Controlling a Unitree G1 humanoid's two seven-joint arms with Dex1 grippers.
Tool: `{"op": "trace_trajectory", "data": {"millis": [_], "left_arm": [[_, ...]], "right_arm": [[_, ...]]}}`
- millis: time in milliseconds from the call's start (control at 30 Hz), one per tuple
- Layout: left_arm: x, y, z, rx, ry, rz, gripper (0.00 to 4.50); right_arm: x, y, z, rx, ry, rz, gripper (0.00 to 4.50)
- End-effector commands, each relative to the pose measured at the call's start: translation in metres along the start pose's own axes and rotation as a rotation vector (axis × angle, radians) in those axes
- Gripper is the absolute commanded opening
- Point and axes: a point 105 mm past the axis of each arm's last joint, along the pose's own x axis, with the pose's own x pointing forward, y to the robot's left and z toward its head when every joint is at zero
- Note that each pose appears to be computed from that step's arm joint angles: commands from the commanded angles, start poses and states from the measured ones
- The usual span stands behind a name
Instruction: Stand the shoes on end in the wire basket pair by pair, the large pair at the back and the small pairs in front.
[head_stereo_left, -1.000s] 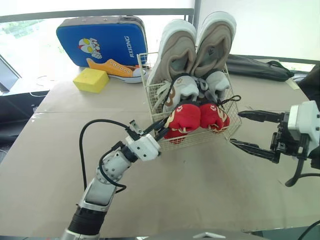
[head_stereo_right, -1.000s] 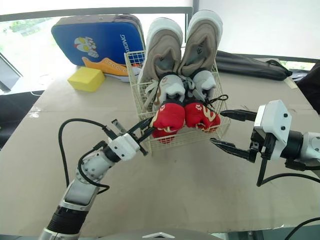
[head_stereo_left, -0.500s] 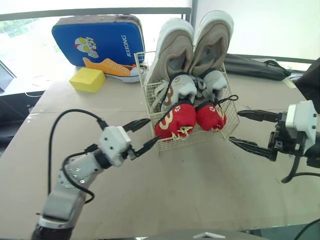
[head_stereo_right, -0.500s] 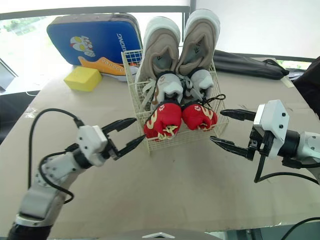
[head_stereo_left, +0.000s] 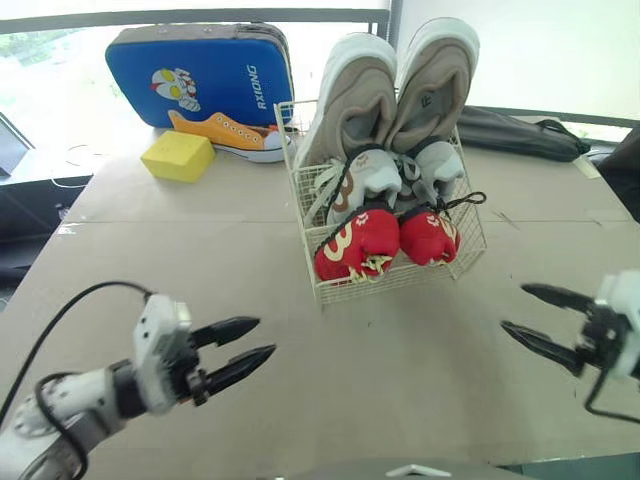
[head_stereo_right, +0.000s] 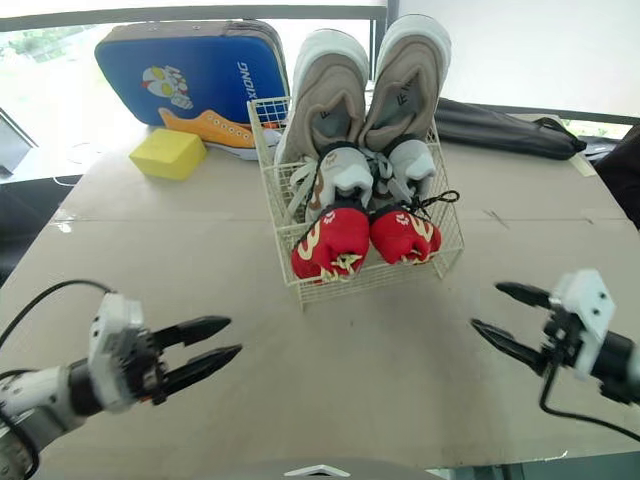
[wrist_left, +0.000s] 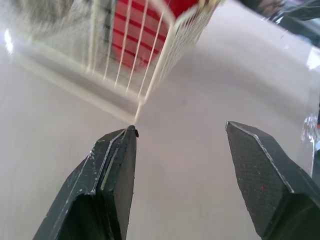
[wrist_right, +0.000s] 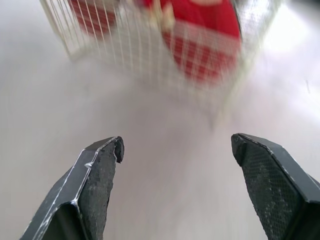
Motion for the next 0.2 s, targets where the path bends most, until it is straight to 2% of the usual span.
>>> {"op": "trace_trajectory", "data": {"millis": [33,200], "left_arm": [[-0.005,-0.003,-0.001,0.039,0.011,-0.01,3.15],[-0.007,-0.004,-0.012,0.025,0.042,-0.013,3.15]], "right_arm": [[-0.017,-0.006,0.007,-0.074,-0.001,-0.022,3.6],[-0.025,-0.01,-0.003,-0.068,0.029,-0.028,3.6]]}}
